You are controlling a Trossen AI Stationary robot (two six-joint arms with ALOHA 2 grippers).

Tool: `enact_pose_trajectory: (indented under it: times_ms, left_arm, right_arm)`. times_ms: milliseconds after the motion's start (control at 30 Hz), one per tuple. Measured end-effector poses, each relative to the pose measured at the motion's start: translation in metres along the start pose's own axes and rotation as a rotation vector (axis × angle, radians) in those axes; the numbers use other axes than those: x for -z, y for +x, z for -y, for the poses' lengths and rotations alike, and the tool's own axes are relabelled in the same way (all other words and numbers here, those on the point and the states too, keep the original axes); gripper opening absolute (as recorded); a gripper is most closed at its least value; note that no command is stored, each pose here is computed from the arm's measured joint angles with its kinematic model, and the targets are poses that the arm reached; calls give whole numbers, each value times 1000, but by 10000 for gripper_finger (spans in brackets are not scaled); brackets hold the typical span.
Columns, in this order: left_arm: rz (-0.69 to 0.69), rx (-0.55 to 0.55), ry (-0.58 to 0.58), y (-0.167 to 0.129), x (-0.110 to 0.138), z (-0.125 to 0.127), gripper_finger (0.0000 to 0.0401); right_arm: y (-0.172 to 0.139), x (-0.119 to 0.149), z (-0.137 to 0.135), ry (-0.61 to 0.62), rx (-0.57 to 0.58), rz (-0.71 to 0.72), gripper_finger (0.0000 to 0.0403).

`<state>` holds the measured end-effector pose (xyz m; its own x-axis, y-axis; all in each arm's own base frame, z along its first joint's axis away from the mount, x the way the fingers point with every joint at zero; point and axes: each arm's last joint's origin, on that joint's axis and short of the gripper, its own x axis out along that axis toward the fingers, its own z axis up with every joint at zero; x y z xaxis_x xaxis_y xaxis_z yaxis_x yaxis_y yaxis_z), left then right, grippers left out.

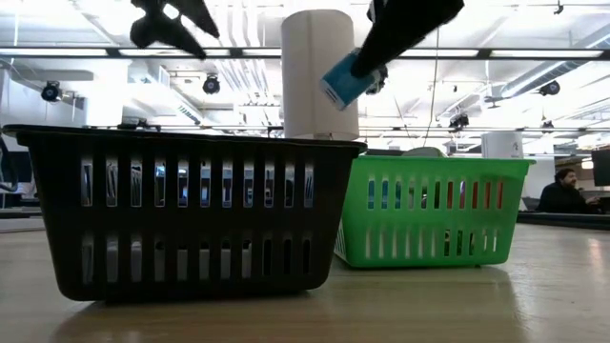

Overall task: Pick & Place Office items
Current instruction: Put the blue charger adapter into the green bin

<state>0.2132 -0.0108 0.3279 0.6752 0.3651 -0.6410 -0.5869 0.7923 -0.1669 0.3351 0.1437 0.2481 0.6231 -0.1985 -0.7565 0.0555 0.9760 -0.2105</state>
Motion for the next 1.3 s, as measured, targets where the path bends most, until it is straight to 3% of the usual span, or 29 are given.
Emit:
enact_pose_trajectory:
  times_ms: [200, 433, 700, 1300]
  left_arm:
    - [17, -30, 38, 8, 15, -4, 242]
    - [80, 36, 123, -6, 12, -1, 242]
    - [79, 59, 176, -9, 15, 3, 241]
    - [67, 62, 182, -9, 16, 3, 241]
  right_arm:
    - [-6, -6, -1, 68, -68, -18, 131]
    - [-6, -3, -4, 122, -164, -70, 131]
    - [-2, 8, 2, 192, -144, -207, 131]
    - [31, 18, 1, 175, -132, -307, 131]
